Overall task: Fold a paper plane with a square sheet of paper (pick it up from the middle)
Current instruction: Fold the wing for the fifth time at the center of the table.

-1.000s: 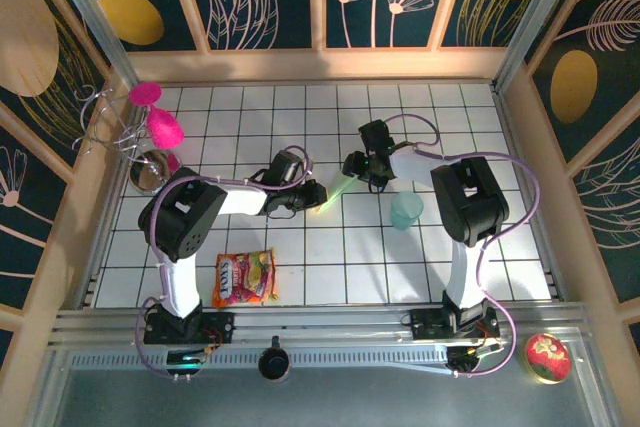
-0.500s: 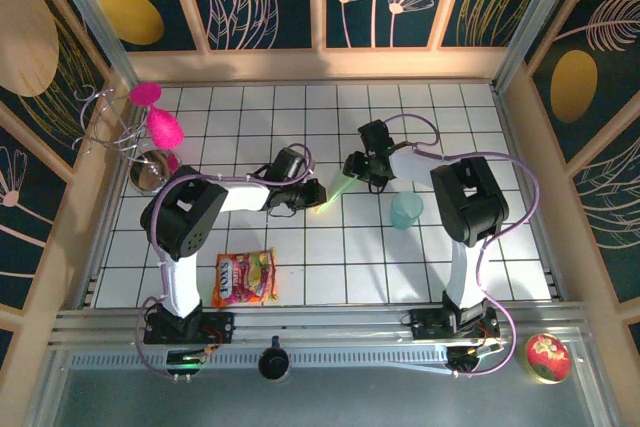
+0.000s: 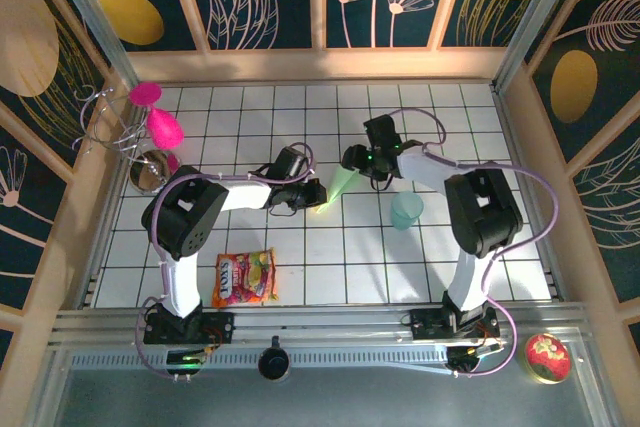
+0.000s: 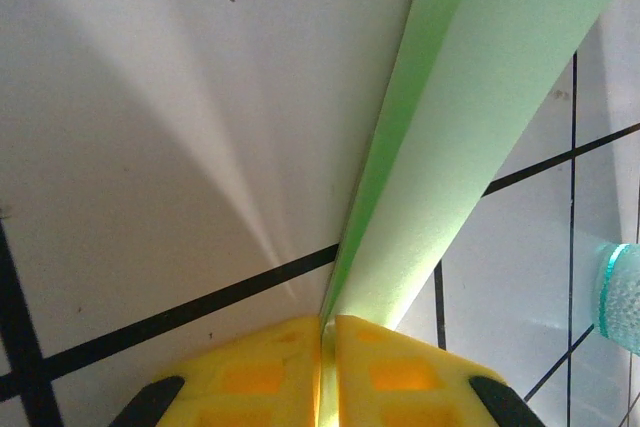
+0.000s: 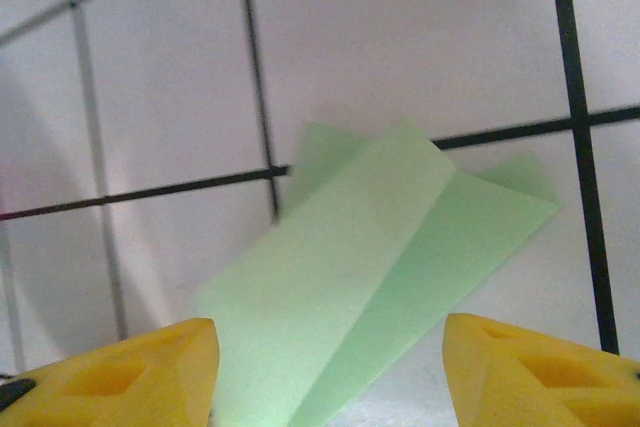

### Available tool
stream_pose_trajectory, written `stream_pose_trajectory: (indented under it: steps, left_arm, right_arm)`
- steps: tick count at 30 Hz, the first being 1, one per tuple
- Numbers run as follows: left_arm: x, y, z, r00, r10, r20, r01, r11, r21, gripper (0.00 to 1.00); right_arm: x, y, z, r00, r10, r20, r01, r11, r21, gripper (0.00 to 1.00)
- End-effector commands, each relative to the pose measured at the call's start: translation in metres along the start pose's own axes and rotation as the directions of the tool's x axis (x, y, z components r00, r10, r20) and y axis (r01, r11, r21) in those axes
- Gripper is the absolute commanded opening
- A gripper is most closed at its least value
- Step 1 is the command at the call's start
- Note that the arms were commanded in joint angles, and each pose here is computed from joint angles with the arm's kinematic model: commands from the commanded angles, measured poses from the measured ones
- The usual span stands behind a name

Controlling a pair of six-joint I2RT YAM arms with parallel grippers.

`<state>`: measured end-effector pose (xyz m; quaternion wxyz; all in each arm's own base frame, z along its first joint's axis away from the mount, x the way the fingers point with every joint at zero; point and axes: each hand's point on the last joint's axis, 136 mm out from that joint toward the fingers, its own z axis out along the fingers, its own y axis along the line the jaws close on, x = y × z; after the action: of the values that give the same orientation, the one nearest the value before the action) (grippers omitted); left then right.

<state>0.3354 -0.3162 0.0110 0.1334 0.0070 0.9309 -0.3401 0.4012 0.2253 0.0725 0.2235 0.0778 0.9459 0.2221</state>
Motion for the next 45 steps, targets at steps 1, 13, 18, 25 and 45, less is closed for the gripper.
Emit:
stream_pose_trajectory:
  steps: [1,13,18,25,45]
  left_arm:
    - [0.018,0.060,0.029,1.000,0.006,-0.016,-0.009,0.981,-0.193,0.13]
    - [0.018,0.058,0.028,1.000,0.008,-0.014,-0.011,0.983,-0.186,0.12]
    - [0.018,0.057,0.029,1.000,0.006,-0.012,-0.008,0.983,-0.183,0.12]
    - [0.019,0.058,0.029,1.000,0.006,-0.017,-0.009,0.983,-0.184,0.12]
    - [0.022,0.060,0.030,1.000,0.000,-0.023,-0.004,0.982,-0.191,0.10]
  right_arm:
    - [-0.007,0.025,-0.025,0.998,-0.049,0.040,0.052,0.996,-0.072,0.60]
    - [0.025,0.066,0.001,0.993,-0.092,-0.071,0.073,0.970,-0.234,0.26]
    - [0.033,0.056,0.019,0.991,-0.073,-0.110,0.050,0.979,-0.198,0.22]
    - [0.033,0.032,0.036,0.991,-0.046,-0.122,0.031,0.992,-0.121,0.21]
    - [0.039,0.007,0.051,0.990,-0.026,-0.141,0.019,0.998,-0.054,0.21]
